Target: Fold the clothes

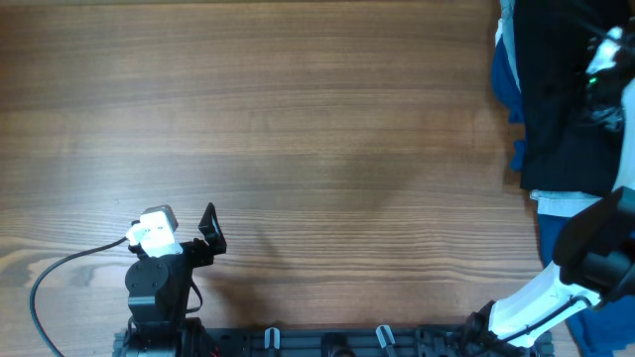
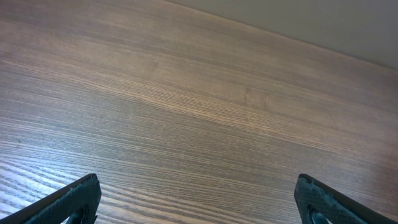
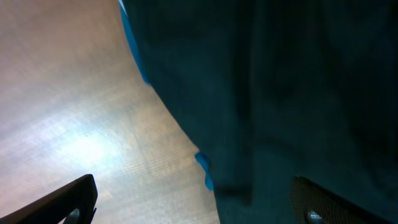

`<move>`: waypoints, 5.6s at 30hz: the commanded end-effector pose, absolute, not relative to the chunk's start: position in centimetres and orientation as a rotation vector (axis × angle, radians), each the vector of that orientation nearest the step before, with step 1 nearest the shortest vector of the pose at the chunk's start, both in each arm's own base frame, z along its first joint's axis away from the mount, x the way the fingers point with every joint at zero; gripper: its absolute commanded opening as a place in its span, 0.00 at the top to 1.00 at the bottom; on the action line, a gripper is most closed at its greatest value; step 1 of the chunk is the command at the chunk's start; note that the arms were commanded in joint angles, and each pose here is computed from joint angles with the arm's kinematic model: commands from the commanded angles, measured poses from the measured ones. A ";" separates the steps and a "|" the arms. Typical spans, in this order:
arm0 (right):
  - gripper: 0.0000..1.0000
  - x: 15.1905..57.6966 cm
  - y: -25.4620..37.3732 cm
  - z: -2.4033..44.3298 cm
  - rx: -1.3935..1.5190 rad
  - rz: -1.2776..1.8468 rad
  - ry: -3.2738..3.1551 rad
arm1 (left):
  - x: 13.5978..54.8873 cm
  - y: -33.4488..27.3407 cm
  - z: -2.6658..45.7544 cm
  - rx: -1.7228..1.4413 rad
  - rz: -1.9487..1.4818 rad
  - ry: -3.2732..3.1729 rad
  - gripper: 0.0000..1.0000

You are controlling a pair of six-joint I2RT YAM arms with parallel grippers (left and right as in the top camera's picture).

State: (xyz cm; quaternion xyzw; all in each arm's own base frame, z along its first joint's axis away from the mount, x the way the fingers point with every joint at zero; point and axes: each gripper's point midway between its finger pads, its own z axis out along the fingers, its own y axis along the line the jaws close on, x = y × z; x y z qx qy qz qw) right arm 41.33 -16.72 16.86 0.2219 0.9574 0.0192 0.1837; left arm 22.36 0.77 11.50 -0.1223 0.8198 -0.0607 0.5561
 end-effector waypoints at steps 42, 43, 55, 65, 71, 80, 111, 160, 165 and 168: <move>0.17 40.4 -8.6 30.4 0.252 -0.082 2.578 | 22.3 0.6 11.6 -0.277 -0.148 1.931 0.00; 0.17 40.3 -8.4 29.8 0.247 -0.080 2.588 | 22.3 0.6 11.6 -0.278 -0.149 1.932 0.00; 0.18 38.3 -9.0 15.1 0.464 -0.072 2.774 | 22.3 0.6 11.6 -0.277 -0.148 1.932 0.00; 0.16 36.9 -12.6 13.5 0.652 -0.016 2.750 | 22.3 0.6 11.6 -0.278 -0.149 1.932 0.00; 0.16 36.0 -16.1 13.3 0.804 0.076 2.687 | 22.3 0.6 11.6 -0.278 -0.149 1.932 0.00; 0.16 36.3 -15.7 8.7 0.817 0.226 2.750 | 22.3 0.6 11.6 -0.278 -0.148 1.934 0.00; 0.28 36.4 -16.1 4.9 0.882 0.231 2.792 | 22.3 0.6 11.5 -0.278 -0.148 1.937 0.00; 0.96 38.3 -3.4 24.4 0.292 0.181 2.455 | 22.3 0.6 11.6 -0.278 -0.148 1.936 0.00; 0.01 39.3 -5.1 21.6 0.470 0.090 2.503 | 22.3 0.6 11.5 -0.278 -0.148 1.936 0.00; 0.00 39.7 -6.5 17.9 0.511 0.072 2.597 | 22.3 0.6 11.5 -0.278 -0.148 1.936 0.00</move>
